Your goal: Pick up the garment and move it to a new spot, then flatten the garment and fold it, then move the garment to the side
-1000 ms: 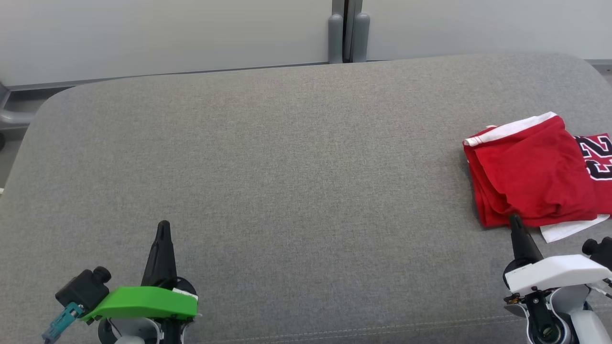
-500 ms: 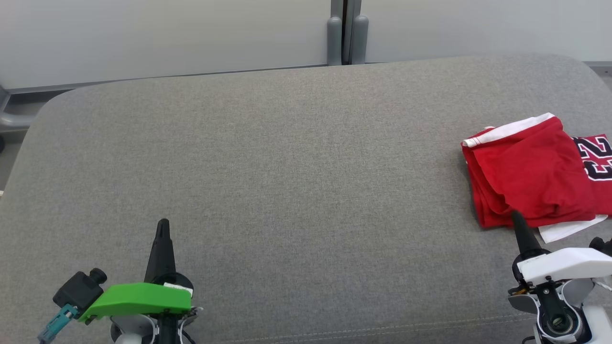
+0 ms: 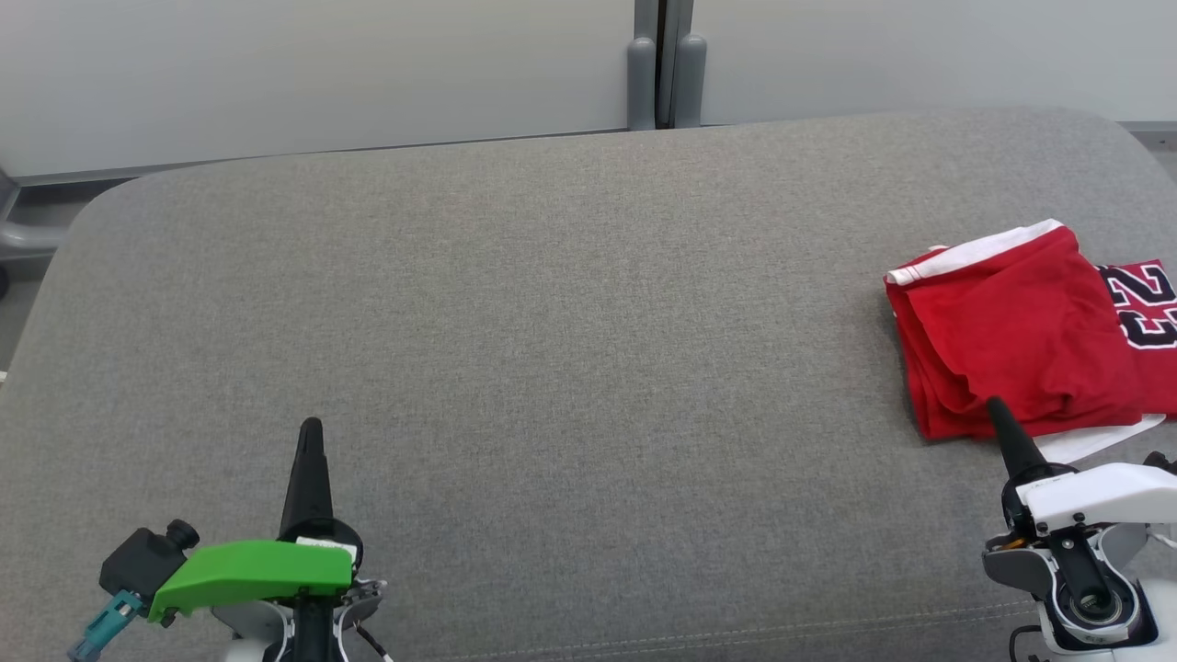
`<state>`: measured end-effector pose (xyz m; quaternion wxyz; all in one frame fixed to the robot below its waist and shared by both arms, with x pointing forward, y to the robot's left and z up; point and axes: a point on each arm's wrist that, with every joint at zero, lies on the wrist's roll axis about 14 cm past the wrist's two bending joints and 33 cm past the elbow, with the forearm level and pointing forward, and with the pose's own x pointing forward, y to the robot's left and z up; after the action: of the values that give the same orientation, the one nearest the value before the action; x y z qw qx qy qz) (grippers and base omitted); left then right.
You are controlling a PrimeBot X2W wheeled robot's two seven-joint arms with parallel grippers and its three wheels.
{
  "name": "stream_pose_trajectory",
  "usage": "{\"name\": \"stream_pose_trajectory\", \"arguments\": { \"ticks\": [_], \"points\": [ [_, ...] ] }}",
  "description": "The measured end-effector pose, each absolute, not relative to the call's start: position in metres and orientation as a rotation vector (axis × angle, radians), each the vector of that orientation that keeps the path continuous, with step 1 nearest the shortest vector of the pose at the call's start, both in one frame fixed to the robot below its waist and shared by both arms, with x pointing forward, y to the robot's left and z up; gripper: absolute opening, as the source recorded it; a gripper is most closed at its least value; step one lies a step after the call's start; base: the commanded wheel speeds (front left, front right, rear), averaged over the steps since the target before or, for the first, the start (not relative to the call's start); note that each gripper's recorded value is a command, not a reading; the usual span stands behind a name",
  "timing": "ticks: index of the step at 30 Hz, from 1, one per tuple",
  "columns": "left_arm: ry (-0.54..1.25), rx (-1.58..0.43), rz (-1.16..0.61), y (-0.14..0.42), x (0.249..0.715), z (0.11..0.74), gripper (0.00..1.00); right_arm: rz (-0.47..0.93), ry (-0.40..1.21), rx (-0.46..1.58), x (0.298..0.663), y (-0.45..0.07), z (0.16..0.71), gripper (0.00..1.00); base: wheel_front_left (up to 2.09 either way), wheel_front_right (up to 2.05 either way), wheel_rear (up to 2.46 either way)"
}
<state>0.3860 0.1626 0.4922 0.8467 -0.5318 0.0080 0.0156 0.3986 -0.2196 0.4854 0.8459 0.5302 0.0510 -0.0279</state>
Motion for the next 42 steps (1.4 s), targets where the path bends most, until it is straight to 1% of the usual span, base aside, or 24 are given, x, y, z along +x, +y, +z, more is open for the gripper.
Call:
{"name": "stream_pose_trajectory", "arguments": {
  "ticks": [42],
  "points": [
    [-0.010,-1.478,0.051,0.162,0.391,0.499,0.00,-0.001,0.072,1.481,0.408,-0.232,0.504,0.00,0.00,0.00,0.00]
  ]
}}
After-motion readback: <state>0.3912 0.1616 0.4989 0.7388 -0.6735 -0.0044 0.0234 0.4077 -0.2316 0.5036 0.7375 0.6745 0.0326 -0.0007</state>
